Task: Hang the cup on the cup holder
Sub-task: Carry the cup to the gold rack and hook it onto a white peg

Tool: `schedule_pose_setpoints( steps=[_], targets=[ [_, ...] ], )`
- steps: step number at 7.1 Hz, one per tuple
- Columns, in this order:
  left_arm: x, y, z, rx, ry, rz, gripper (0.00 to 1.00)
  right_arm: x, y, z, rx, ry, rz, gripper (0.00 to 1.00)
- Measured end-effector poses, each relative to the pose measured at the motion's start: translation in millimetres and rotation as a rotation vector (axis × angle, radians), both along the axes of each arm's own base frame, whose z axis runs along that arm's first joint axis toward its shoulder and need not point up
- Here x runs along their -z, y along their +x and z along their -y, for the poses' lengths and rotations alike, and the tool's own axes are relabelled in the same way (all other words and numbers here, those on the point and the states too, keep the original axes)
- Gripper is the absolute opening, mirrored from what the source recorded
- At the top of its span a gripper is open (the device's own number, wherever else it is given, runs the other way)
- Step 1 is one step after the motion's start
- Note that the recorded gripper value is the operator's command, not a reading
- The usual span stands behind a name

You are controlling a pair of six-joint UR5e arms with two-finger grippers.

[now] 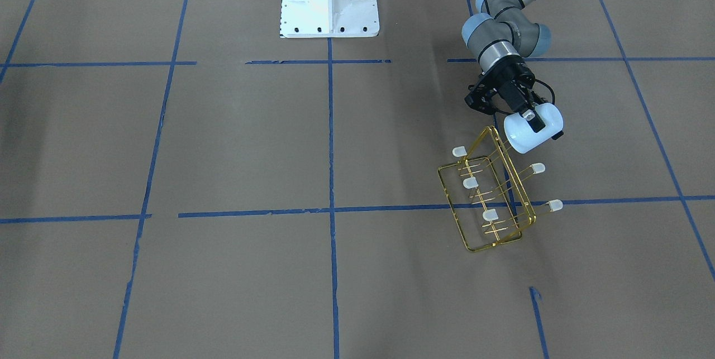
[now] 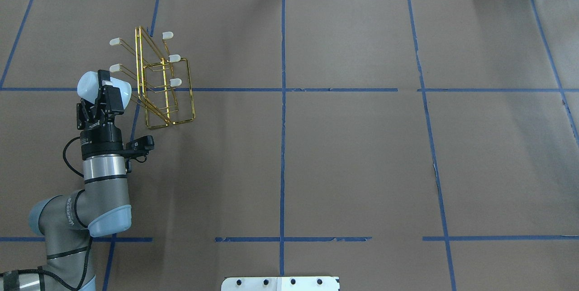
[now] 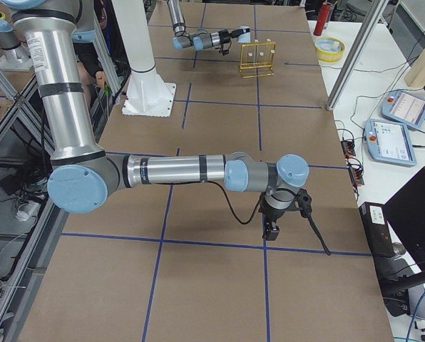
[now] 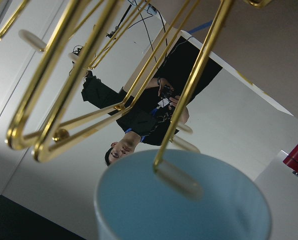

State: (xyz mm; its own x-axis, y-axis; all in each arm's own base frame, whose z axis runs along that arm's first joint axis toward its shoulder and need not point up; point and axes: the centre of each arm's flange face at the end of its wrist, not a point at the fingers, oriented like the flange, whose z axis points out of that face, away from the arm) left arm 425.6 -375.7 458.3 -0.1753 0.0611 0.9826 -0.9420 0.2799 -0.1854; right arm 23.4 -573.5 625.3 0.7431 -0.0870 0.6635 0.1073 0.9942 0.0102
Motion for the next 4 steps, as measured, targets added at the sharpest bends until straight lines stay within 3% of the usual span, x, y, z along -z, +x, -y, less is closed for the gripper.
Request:
schedule_pose_setpoints(
  steps=[4],
  targets=[
    [1.0, 10.8, 4.5, 0.001, -0.001, 0.003, 0.01, 0.0, 0.0, 0.0, 0.0, 0.0, 0.0, 1.0]
  ],
)
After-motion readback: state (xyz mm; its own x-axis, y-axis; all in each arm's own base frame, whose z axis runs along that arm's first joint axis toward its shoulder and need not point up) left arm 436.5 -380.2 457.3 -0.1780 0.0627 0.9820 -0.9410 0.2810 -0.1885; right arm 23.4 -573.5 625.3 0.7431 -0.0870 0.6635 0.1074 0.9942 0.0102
